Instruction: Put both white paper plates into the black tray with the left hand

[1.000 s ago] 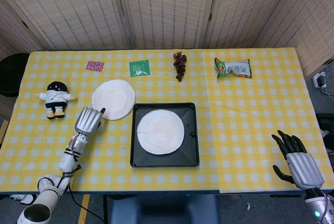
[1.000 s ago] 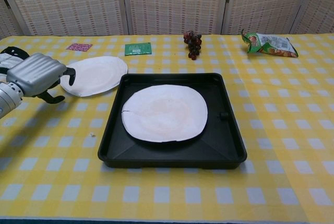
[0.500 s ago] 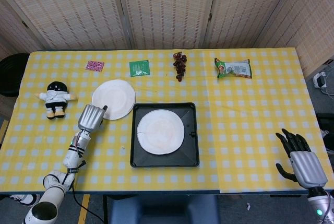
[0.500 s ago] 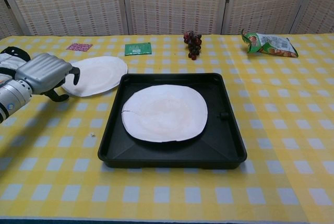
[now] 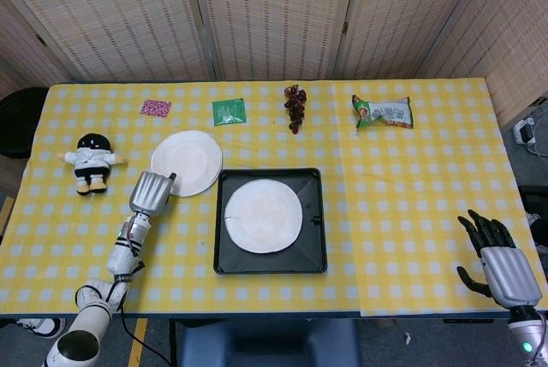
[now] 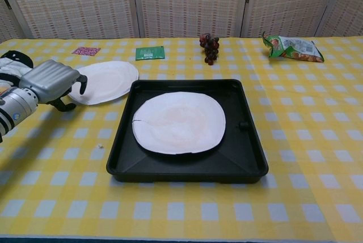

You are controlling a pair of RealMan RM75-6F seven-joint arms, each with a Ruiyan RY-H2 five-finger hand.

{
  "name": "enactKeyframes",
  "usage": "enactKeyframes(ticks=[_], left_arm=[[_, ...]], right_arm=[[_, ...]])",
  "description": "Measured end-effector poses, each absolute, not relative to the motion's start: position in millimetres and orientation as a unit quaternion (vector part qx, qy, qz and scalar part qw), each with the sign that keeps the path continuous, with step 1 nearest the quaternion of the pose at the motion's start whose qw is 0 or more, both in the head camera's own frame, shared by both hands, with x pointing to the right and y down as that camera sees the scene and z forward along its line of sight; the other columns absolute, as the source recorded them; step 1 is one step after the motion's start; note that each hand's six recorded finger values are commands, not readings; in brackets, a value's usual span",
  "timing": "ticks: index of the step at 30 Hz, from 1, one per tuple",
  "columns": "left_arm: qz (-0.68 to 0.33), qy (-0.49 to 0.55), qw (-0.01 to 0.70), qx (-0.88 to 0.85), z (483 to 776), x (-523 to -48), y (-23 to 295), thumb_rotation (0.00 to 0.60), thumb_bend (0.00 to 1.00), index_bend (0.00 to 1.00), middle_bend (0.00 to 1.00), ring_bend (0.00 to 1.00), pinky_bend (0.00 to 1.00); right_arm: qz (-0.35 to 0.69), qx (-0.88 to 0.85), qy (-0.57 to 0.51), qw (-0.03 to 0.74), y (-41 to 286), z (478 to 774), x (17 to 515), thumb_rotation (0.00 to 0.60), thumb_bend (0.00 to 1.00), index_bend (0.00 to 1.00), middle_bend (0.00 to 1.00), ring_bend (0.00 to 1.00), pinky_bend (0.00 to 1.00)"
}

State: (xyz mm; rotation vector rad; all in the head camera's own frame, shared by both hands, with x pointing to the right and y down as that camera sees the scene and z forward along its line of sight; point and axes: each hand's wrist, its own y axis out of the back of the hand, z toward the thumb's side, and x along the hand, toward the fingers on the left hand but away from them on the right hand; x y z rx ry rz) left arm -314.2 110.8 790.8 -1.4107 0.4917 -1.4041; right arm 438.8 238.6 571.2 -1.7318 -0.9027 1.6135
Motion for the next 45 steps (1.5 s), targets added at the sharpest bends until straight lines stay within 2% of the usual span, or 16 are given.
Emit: enactKeyframes(ticks=[14, 24, 34, 45], left_arm=[[-0.592, 0.202, 0.51, -0.59, 797.2, -305.3, 111.1, 0.6, 0.33, 0.52, 1.0, 1.0, 1.0], [-0.593, 0.215, 0.514, -0.581, 792.9, -305.8, 108.0, 0.6, 0.42, 0.61, 1.0, 1.0, 1.0], [-0.585, 0.235, 0.503, -0.591, 791.5, -301.2, 108.2, 0.6, 0.45, 0.62, 1.0, 1.0, 1.0], [-0.547, 0.295, 0.503, -0.601, 773.0, -299.2, 102.9, 0.6, 0.49, 0.64, 1.0, 1.0, 1.0]], right_arm=[[0.611, -0.644, -0.348, 0.301, 237.7, 567.0, 444.1, 0.6, 0.38, 0.0, 0.0, 0.0, 0.0], [0.613, -0.644, -0.345, 0.3, 238.1, 568.2, 444.0, 0.6, 0.38, 0.0, 0.0, 0.0, 0.0], [0.613, -0.644, -0.346, 0.301, 237.8, 568.1, 444.2, 0.6, 0.38, 0.0, 0.0, 0.0, 0.0], [0.613, -0.646, -0.342, 0.3, 238.5, 569.3, 442.7, 0.6, 0.38, 0.0, 0.0, 0.0, 0.0]])
